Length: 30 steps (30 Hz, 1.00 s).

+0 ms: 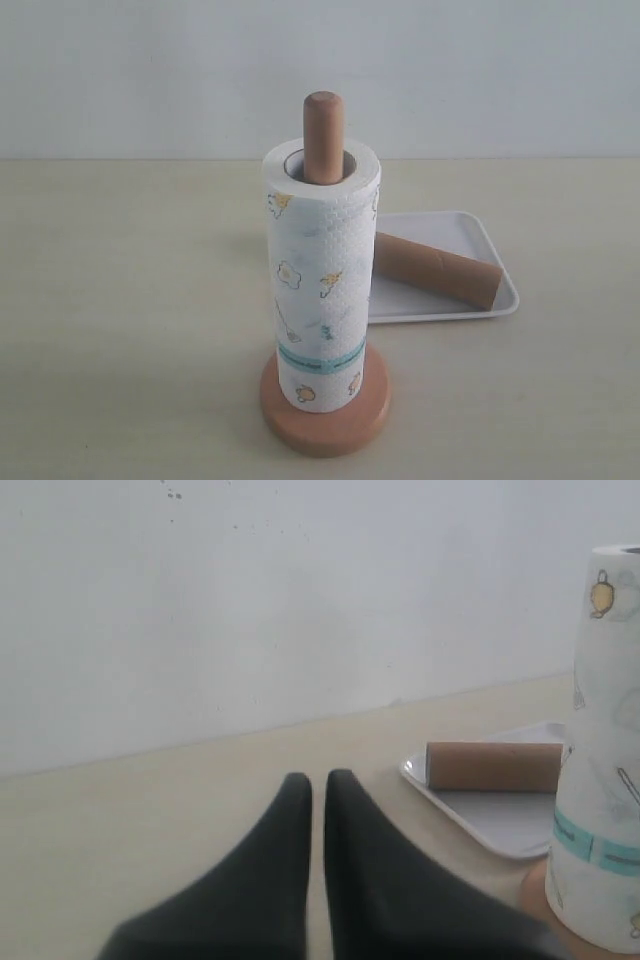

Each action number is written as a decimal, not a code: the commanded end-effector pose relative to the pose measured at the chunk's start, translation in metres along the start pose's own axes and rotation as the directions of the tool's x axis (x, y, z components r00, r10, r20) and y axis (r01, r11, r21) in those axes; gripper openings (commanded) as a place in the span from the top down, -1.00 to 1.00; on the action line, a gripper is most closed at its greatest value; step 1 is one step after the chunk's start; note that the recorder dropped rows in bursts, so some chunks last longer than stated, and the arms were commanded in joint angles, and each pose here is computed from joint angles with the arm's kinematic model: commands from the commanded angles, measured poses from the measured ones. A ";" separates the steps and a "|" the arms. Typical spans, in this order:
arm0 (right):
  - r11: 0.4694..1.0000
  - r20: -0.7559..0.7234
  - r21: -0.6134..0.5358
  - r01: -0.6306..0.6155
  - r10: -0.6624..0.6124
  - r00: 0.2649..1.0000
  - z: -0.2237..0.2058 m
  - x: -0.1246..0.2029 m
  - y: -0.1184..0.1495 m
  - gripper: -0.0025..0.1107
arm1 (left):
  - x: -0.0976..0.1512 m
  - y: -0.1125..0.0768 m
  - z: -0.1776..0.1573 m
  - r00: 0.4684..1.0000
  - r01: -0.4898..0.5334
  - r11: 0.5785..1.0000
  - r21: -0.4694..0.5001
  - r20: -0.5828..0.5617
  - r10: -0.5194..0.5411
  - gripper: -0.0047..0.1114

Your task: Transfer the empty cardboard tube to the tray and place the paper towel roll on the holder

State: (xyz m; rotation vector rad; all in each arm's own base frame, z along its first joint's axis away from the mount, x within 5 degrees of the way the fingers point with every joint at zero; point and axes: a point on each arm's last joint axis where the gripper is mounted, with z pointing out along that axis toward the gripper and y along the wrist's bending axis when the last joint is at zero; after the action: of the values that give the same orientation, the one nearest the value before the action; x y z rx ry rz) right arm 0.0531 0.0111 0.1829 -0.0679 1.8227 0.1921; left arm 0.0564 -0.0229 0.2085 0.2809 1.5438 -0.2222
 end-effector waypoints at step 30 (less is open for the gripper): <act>1.000 0.015 0.005 0.010 -0.010 1.000 0.000 -0.001 0.000 0.96 | -0.001 0.008 -0.004 0.963 0.266 0.960 -0.086 0.064 -0.261 0.85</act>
State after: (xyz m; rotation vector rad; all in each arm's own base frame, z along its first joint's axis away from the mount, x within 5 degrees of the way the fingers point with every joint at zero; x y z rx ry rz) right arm 0.0530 0.0111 0.1829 -0.0679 1.8229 0.1921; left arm 0.0545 -0.0143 0.2129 -0.0299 1.5115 -0.3992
